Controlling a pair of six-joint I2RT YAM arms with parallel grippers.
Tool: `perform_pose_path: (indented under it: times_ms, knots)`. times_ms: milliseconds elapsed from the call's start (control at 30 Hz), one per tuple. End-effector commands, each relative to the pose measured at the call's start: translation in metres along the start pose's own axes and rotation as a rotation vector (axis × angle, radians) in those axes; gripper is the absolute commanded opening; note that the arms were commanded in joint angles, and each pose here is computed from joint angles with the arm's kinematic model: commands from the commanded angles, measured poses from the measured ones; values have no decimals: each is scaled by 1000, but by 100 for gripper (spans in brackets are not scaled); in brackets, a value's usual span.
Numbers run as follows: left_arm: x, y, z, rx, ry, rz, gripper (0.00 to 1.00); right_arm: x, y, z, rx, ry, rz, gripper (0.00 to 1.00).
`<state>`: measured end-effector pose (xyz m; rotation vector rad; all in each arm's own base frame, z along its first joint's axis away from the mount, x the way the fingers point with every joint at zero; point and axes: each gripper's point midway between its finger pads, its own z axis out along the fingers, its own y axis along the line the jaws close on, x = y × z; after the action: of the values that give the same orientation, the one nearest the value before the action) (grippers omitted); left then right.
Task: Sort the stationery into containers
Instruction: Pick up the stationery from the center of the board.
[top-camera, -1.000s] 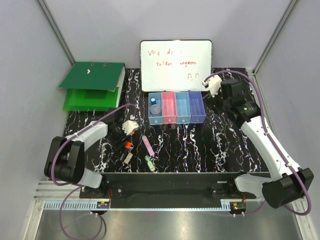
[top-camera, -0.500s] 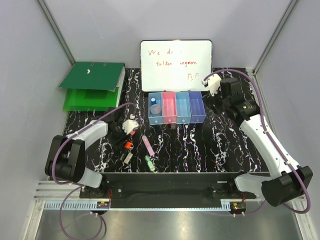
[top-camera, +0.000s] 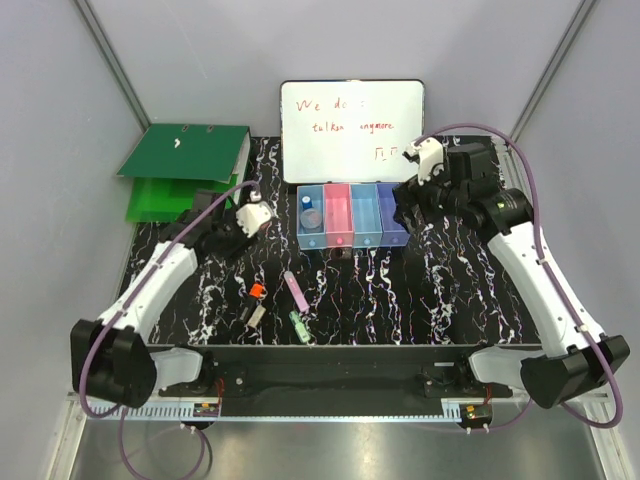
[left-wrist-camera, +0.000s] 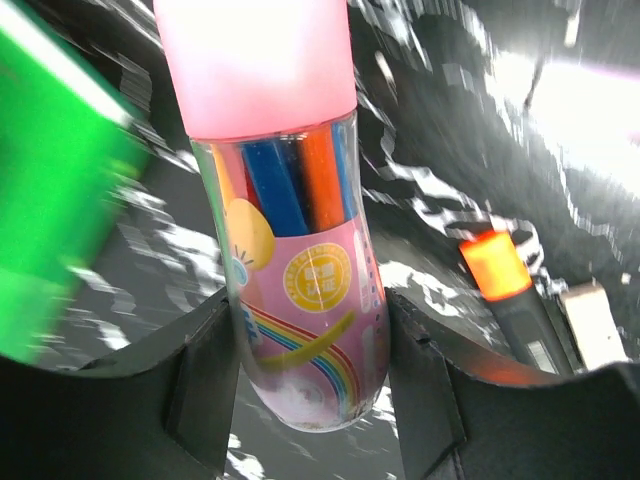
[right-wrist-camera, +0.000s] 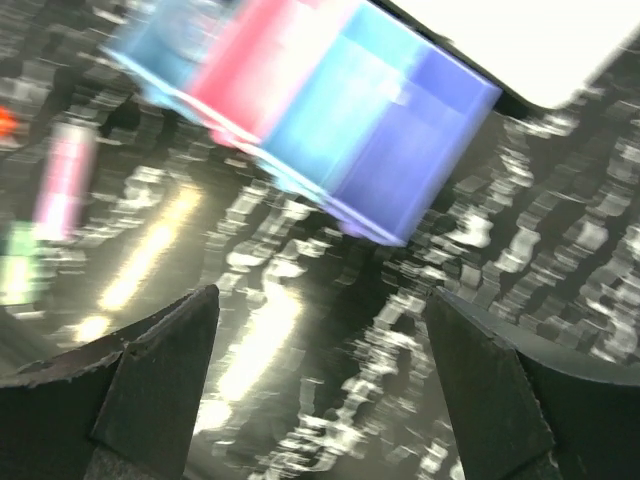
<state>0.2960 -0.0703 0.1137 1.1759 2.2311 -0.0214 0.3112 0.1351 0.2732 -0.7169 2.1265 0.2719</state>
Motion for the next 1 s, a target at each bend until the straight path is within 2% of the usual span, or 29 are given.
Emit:
perform_pose_path:
  times_ms: [0, 133, 333, 567, 767, 967]
  knots:
    - [-63, 21, -42, -83, -222, 46, 0, -26, 39, -9, -246, -53, 141, 92]
    - [-89, 17, -62, -97, -302, 108, 0, -43, 41, -4, -345, -64, 252, 92]
    - [-132, -4, -89, -70, -429, 220, 0, -72, 55, -3, -510, -110, 298, 91]
    - [-182, -24, -107, -7, -563, 256, 0, -101, 77, -6, -735, -129, 393, 90]
    - [-218, -66, -104, 121, -624, 345, 0, -120, 72, 0, -744, -163, 386, 90]
    - [-253, -105, -97, 222, -652, 435, 0, -116, 89, 5, -764, -135, 353, 87]
